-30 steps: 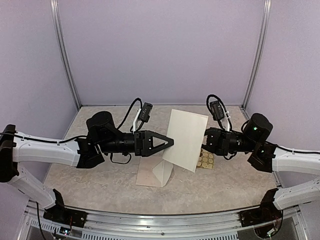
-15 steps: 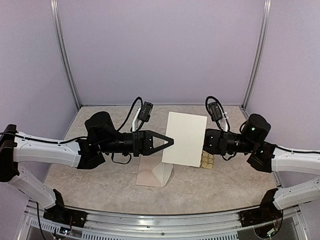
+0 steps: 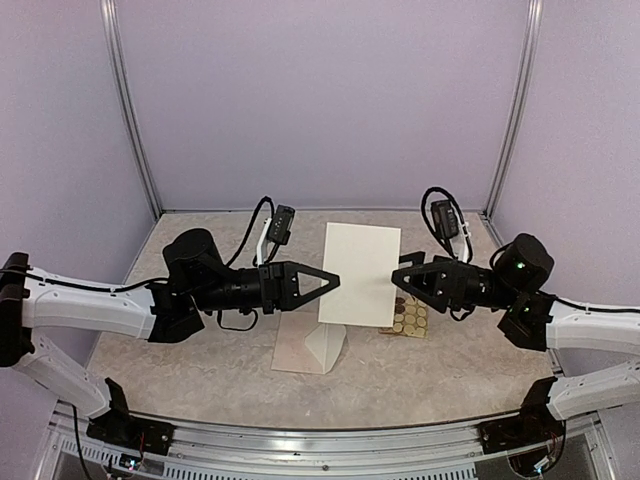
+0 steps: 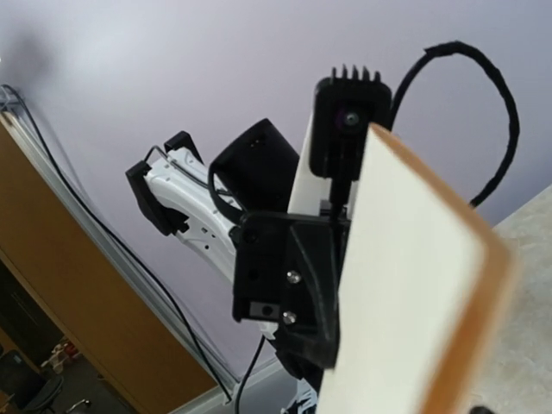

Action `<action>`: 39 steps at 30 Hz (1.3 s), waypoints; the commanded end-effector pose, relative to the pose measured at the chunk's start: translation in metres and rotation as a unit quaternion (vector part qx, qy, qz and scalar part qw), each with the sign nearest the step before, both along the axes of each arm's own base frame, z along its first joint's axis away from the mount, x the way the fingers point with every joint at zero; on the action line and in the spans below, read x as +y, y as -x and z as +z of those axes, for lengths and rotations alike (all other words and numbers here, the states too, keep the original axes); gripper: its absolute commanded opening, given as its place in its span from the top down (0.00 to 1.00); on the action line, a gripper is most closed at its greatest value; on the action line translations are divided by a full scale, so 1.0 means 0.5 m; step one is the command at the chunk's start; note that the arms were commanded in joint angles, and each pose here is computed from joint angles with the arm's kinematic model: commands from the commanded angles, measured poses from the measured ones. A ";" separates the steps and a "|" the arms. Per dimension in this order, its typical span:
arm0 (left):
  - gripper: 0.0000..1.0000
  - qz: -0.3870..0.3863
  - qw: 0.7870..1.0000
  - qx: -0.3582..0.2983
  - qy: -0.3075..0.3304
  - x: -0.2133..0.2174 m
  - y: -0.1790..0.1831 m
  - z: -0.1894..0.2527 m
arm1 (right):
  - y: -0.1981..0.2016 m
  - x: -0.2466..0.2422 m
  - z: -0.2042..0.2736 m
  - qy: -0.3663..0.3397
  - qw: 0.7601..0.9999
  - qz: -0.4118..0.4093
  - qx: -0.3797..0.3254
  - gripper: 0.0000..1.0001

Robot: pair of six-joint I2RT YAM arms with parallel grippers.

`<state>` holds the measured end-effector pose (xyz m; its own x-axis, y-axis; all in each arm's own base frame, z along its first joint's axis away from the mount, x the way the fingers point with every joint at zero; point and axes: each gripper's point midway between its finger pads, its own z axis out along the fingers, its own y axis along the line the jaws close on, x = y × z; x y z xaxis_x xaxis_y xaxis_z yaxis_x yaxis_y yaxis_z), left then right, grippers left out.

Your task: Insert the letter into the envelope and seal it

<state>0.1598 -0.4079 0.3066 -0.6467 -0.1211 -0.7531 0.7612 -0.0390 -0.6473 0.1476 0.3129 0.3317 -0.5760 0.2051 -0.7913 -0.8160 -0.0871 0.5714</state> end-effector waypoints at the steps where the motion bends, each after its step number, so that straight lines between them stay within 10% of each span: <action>1: 1.00 0.008 1.000 -0.014 0.018 0.010 0.000 0.023 | -0.010 0.015 -0.006 0.012 1.000 -0.004 0.008 0.10; 6: 1.00 0.012 1.000 -0.013 0.001 0.004 -0.003 0.008 | -0.028 0.046 -0.032 0.038 0.999 -0.009 0.024 0.33; 12: 0.86 0.058 0.996 0.006 -0.071 0.005 -0.036 -0.066 | -0.079 0.082 -0.082 0.067 0.993 -0.046 0.082 1.00; 20: 0.41 0.225 0.935 0.131 -0.240 0.145 -0.171 -0.281 | -0.165 0.095 -0.330 0.259 0.925 -0.139 0.241 1.00; 27: 0.34 0.289 0.883 0.185 -0.321 0.231 -0.229 -0.404 | -0.169 0.117 -0.437 0.324 0.881 -0.122 0.323 1.00; 39: 0.30 0.286 0.858 0.199 -0.376 0.238 -0.242 -0.496 | -0.157 0.112 -0.528 0.367 0.837 -0.087 0.396 1.00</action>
